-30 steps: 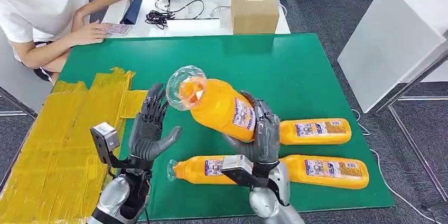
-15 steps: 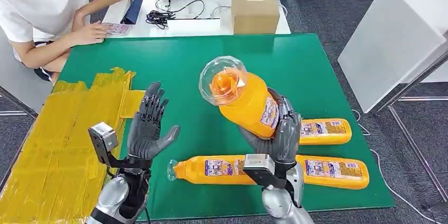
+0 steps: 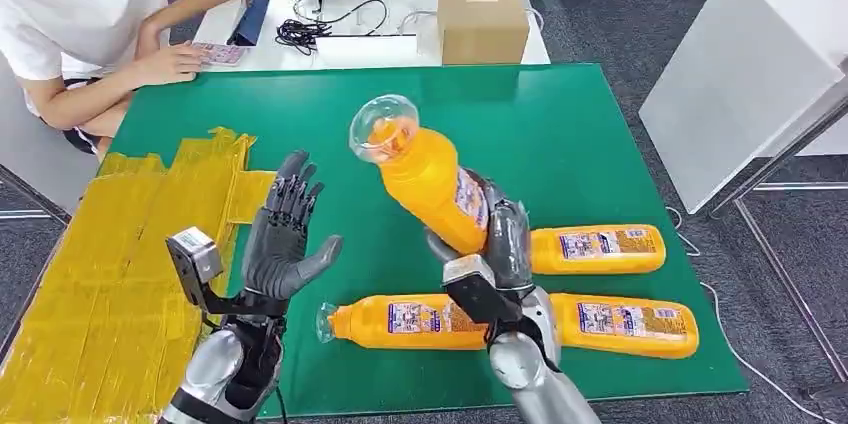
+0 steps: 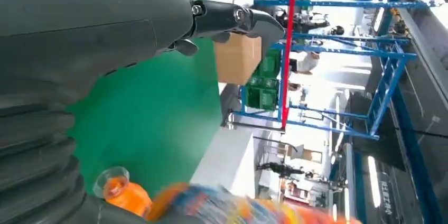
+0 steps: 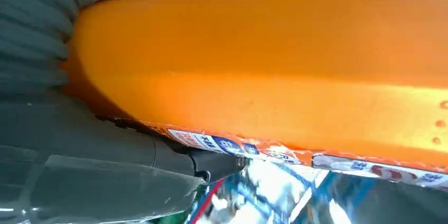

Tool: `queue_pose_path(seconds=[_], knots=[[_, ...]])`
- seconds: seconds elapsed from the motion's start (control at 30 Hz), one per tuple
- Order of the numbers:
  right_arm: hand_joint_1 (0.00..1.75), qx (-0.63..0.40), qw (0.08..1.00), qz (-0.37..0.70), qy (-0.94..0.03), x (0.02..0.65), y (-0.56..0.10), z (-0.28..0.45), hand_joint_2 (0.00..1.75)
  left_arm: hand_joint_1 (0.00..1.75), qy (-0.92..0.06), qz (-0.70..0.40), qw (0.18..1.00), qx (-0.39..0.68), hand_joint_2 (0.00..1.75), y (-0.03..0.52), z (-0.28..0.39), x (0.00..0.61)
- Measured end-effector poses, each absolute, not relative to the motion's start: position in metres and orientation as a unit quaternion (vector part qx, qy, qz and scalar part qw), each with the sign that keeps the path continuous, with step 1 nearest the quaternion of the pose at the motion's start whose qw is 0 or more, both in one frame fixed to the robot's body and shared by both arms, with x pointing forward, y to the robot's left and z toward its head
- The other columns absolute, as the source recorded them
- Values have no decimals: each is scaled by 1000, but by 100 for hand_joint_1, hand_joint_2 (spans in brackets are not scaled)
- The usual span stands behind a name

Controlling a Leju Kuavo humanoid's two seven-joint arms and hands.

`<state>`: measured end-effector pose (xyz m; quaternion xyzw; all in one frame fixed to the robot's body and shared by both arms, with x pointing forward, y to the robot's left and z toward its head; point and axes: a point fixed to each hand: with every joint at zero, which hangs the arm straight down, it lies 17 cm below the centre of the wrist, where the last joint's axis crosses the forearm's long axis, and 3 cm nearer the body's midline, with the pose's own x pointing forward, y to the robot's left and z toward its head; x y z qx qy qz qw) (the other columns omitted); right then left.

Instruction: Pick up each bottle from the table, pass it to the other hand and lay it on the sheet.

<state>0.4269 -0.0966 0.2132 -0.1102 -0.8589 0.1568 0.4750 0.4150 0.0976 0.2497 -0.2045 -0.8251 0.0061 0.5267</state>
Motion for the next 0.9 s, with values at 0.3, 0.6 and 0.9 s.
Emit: queue_pose_path(seconds=[0.3, 0.6, 0.9], knots=[[171, -90, 493, 243, -831, 429, -40, 168, 175, 0, -824, -2, 521, -224, 175, 85, 259, 415], [173, -81, 475, 305, -822, 418, 9, 155, 175, 0, -820, -9, 522, -235, 175, 78, 259, 415], [169, -95, 426, 347, -830, 416, 39, 173, 175, 0, -815, -6, 529, -236, 175, 79, 252, 417]])
